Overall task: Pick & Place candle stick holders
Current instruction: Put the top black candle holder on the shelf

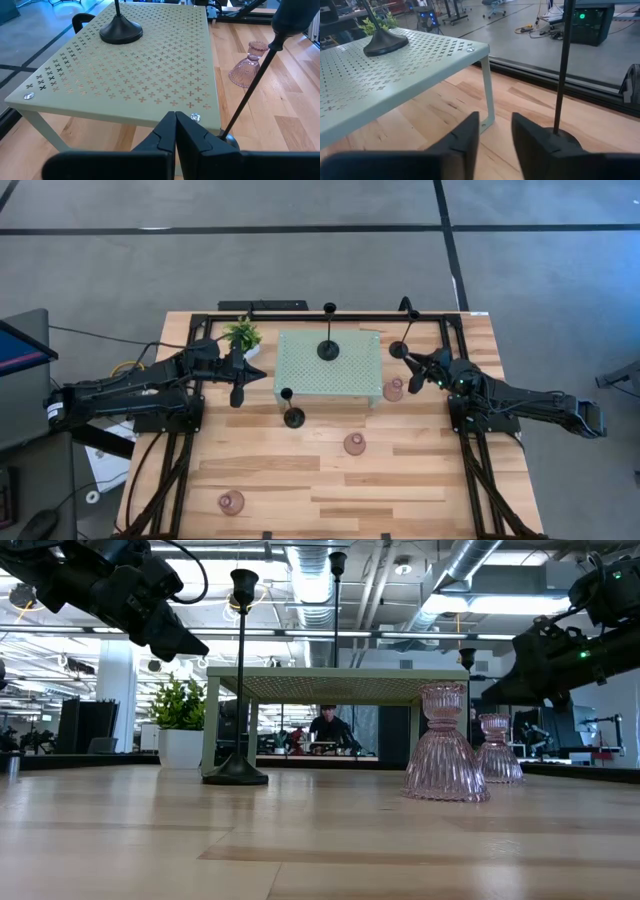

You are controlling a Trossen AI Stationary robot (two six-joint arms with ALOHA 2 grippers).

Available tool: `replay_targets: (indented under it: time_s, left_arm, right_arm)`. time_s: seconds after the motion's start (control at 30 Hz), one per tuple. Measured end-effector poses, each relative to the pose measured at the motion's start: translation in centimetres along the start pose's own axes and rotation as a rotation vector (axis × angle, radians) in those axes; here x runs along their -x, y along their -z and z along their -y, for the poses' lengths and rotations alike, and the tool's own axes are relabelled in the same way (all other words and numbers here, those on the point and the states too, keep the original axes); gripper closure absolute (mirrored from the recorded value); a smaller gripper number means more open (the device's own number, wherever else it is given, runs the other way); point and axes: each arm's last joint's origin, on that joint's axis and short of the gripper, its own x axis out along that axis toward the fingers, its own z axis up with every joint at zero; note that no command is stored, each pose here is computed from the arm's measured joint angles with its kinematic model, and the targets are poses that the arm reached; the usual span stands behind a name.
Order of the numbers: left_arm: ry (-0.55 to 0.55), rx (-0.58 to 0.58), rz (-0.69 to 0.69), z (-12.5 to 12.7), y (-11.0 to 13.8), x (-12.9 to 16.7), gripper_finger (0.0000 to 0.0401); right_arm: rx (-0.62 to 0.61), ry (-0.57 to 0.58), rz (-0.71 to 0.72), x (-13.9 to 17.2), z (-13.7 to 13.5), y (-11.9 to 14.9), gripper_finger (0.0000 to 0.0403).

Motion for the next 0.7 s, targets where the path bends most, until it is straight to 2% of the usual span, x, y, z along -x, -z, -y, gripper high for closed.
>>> replay_targets:
  time_s: [0.13, 0.27, 0.43, 0.7]
  left_arm:
    - [0.0, 0.0, 0.0, 0.0, 0.0, 0.0, 0.039]
    - [0.0, 0.0, 0.0, 0.0, 0.0, 0.0, 0.039]
    - [0.0, 0.0, 0.0, 0.0, 0.0, 0.0, 0.0394]
    - [-0.001, -0.002, 0.006, 0.0, -0.1, 0.0, 0.039]
  right_arm:
    - [-0.004, 0.049, 0.02, 0.0, 0.1, -0.1, 0.0238]
    - [-0.006, 0.103, 0.037, 0.0, 0.3, -0.2, 0.0213]
    - [-0.007, 0.131, 0.055, 0.0, 0.4, -0.3, 0.0204]
    - [0.028, 0.142, 0.171, 0.0, 0.5, -1.6, 0.0196]
